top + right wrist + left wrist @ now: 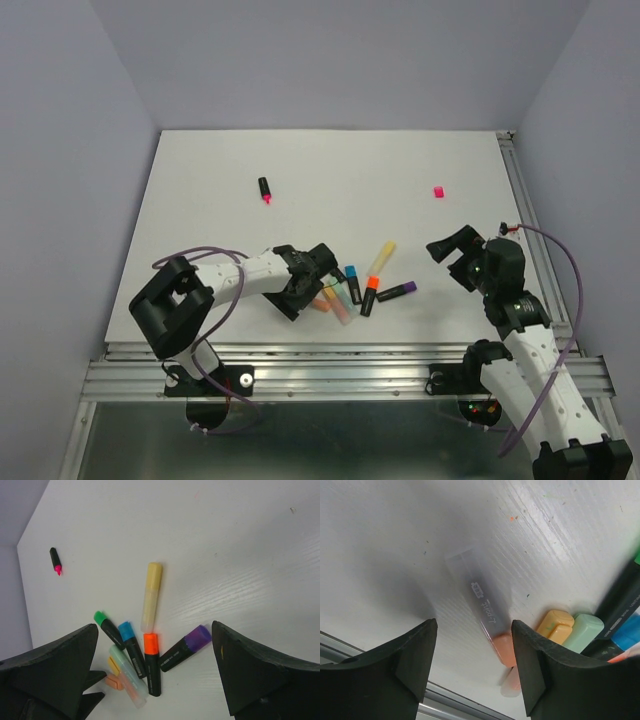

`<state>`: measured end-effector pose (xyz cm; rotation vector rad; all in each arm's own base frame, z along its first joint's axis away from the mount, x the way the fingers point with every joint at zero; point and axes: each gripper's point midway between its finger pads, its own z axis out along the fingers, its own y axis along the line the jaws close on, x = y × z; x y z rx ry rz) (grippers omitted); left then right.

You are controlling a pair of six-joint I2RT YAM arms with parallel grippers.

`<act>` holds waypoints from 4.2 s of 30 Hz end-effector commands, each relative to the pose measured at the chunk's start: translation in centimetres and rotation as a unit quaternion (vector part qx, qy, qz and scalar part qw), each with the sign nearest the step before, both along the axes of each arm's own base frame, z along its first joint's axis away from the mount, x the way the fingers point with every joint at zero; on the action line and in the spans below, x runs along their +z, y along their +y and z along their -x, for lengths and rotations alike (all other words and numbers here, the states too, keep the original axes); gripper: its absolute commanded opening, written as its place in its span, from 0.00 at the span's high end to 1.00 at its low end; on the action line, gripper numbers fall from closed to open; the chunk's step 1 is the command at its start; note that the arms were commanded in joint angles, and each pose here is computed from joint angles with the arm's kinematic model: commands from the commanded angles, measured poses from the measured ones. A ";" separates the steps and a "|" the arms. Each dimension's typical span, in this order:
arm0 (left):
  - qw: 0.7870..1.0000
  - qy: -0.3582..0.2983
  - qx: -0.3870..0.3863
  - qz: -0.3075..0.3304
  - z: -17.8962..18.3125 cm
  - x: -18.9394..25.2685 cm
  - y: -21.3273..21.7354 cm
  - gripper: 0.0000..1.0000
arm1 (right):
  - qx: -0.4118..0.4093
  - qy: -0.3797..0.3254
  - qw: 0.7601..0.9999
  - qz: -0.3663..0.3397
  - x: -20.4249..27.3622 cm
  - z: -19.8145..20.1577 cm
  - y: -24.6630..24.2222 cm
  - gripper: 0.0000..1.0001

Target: Open the pen caps

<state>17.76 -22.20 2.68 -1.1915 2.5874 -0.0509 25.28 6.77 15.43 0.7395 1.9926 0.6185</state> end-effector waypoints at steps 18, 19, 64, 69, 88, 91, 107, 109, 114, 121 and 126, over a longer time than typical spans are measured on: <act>1.000 0.011 -0.023 -0.009 -1.2 -2.4 1.4 1.00 | 0.039 -0.006 0.999 0.013 0.2 0.3 0.7 0.00; 1.000 -0.008 -0.025 -0.002 -1.6 -1.6 1.4 1.00 | 0.068 -0.011 0.998 0.007 0.4 0.5 1.6 0.00; 0.922 -0.305 -0.181 0.154 -6.8 17.2 -5.3 1.00 | 0.514 -0.146 0.845 0.021 6.2 3.9 28.0 0.18; 0.923 -0.307 -0.173 0.158 -6.8 17.3 -5.2 1.00 | 0.518 -0.128 0.846 0.014 5.5 4.3 28.2 0.30; 0.906 -0.411 -0.088 0.058 -13.7 22.7 -0.2 1.00 | 0.569 -0.092 0.815 -0.061 6.5 9.7 26.9 0.99; 0.910 -0.409 -0.054 0.027 -15.9 21.9 2.1 1.00 | 0.577 -0.074 0.808 -0.091 6.1 11.8 25.9 0.99; 0.929 -0.353 -0.067 -0.087 -23.5 18.5 12.5 1.00 | 0.378 0.013 0.924 0.055 2.7 3.0 19.6 0.99; 0.938 -0.325 -0.068 -0.103 -24.3 16.8 13.5 1.00 | 0.364 0.020 0.930 0.052 2.3 0.5 18.2 0.99; 0.944 -0.286 -0.092 -0.134 -28.1 13.9 15.9 1.00 | 0.194 0.084 0.968 0.132 -0.1 -8.6 9.2 0.99; 0.958 -0.201 -0.120 -0.163 -31.7 9.1 18.4 1.00 | 0.059 0.159 0.968 0.183 -3.5 -13.4 1.2 0.97; 0.963 -0.168 -0.133 -0.161 -33.0 6.5 19.1 0.99 | -0.006 0.205 0.962 0.182 -5.8 -15.7 -4.7 0.94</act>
